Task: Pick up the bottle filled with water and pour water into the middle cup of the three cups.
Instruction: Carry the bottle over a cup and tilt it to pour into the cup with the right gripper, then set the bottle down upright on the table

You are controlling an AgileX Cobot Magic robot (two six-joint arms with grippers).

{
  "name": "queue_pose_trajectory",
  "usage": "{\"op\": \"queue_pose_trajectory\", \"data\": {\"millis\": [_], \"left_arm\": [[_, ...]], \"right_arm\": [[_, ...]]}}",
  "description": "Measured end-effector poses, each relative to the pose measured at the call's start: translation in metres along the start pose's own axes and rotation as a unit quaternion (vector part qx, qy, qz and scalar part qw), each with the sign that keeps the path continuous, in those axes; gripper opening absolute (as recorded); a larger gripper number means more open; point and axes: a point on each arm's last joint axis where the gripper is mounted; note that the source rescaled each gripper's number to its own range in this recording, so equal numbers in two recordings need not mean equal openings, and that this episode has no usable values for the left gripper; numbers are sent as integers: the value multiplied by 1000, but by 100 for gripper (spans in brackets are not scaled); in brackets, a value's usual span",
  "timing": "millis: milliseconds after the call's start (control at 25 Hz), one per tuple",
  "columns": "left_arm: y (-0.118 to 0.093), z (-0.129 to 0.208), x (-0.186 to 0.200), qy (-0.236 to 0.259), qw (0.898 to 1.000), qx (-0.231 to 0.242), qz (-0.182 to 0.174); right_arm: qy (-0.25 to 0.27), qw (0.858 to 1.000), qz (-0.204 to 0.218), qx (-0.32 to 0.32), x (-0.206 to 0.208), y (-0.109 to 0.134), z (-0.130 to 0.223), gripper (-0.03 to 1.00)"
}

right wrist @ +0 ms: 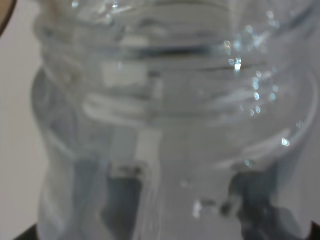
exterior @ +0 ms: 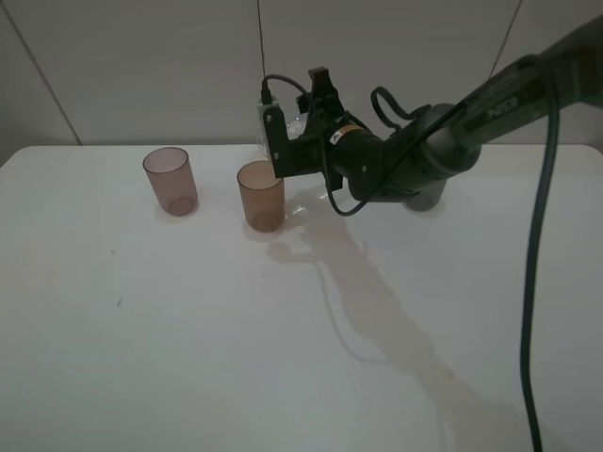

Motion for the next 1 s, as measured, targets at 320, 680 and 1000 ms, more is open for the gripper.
{"op": "queue_pose_trajectory", "data": {"millis": [320, 680, 1000], "left_arm": [[0, 0, 0, 0, 1000, 0, 0], [0, 0, 0, 0, 1000, 0, 0], [0, 0, 0, 0, 1000, 0, 0]], "right_arm": [[-2, 999, 7, 39, 0, -1, 0, 0], [-12, 998, 25, 60, 0, -4, -2, 0], [-10, 997, 30, 73, 0, -5, -2, 0]]}}
Point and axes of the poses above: a point on each arm's last joint axis where the gripper is mounted, x pointing back along that axis away from the gripper, y along the wrist's bending axis when the last joint is at zero, z = x × y, and after that the axes turned 1 degree about x, right-handed
